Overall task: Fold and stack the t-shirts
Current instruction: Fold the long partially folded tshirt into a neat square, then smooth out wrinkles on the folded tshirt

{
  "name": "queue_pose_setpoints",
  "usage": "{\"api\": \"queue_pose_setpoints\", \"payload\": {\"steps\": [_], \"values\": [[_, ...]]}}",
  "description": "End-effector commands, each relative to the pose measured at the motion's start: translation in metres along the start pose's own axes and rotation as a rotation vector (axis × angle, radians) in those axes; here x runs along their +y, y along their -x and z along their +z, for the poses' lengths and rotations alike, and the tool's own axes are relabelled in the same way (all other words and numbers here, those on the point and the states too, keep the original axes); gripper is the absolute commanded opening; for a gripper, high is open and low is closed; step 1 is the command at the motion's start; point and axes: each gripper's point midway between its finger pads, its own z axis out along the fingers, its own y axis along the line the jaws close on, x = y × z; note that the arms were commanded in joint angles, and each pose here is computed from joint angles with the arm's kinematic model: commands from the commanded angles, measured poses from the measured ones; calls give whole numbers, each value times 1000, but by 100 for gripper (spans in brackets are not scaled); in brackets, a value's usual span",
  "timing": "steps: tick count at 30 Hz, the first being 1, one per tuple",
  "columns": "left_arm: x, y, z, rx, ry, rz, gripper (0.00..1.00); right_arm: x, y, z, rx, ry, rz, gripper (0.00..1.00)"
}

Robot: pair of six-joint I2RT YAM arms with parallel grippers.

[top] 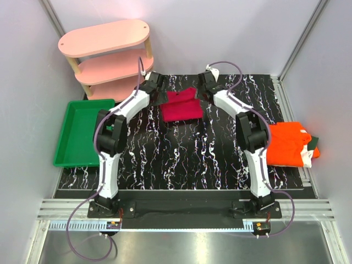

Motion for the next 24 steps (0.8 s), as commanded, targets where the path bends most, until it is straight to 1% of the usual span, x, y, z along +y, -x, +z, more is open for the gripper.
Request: {"api": "queue_pose_setpoints", "payload": {"steps": [1, 2, 3, 4, 8, 12, 16, 20, 24], "values": [[-30, 28, -59, -124, -107, -8, 69, 31, 35, -70, -131, 69, -4, 53], [-39, 17, -60, -111, -125, 8, 68, 31, 27, -71, -117, 69, 4, 50], [-43, 11, -58, -98, -132, 19, 67, 30, 9, -70, -81, 67, -1, 44], [-48, 6, -57, -89, -138, 25, 66, 30, 1, -69, -65, 67, -1, 43], [-63, -17, -51, -49, -160, 62, 65, 27, -29, -64, -15, 51, -18, 42], [-66, -41, -28, 20, -162, 75, 65, 22, -53, -48, 35, 37, -41, 42], [-72, -52, -11, 59, -170, 92, 64, 21, -69, -32, 74, 25, -61, 42], [-66, -79, 10, 146, -140, 122, 62, 16, -92, -26, 137, 17, -66, 40], [-55, -102, 14, 215, -111, 127, 60, 1, -116, -31, 192, -14, -61, 39]]}}
